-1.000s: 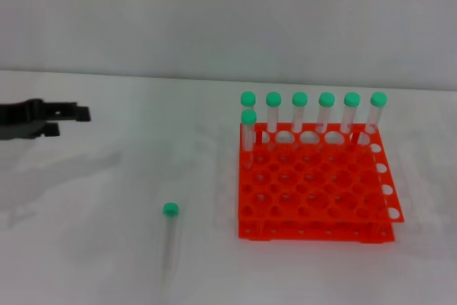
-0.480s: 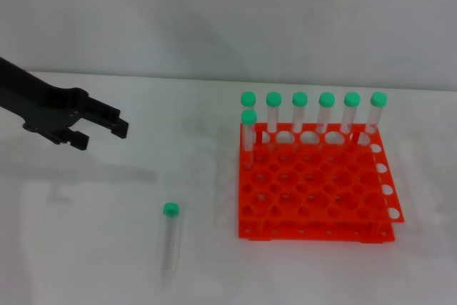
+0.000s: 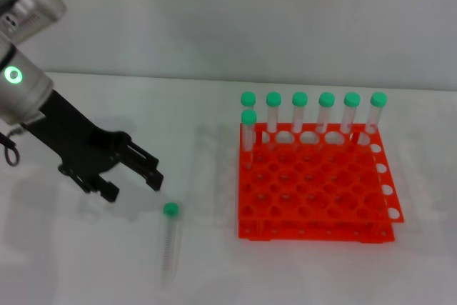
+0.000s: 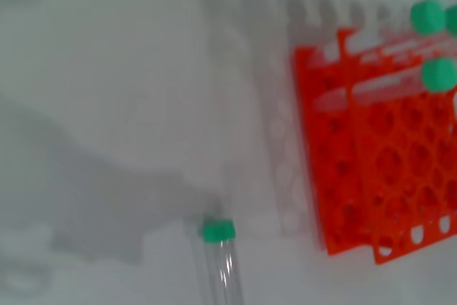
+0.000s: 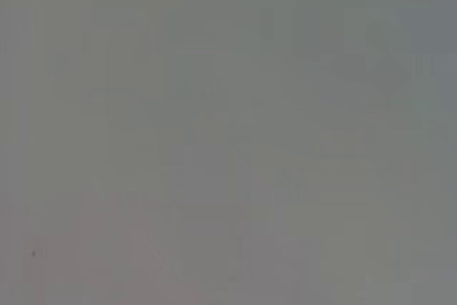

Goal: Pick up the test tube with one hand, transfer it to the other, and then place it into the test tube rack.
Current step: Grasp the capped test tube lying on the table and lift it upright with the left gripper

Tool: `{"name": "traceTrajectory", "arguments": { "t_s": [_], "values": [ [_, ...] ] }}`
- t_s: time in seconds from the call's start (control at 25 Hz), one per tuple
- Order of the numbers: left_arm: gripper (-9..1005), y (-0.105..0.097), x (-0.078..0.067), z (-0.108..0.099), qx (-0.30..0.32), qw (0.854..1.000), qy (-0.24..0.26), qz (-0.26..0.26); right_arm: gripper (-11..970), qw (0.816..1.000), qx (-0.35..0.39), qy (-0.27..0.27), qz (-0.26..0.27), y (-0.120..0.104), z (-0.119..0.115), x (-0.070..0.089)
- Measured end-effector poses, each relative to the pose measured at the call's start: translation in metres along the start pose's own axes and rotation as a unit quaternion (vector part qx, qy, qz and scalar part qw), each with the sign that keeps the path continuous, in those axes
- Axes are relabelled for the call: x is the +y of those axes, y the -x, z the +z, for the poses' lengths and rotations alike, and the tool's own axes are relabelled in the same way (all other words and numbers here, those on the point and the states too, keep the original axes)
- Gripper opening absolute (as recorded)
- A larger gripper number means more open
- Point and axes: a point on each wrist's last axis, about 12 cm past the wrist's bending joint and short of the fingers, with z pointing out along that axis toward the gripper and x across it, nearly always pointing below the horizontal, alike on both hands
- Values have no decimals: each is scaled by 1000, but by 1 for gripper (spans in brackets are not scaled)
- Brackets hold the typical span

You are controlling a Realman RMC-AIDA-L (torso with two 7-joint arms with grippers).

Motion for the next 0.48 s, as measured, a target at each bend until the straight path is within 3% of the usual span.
{"name": "traceTrajectory", "arguments": {
  "t_s": [0.48],
  "values": [
    [883, 6, -4, 32, 21, 998, 10, -51, 710, 999, -6, 2, -41, 2, 3, 3]
  ]
}}
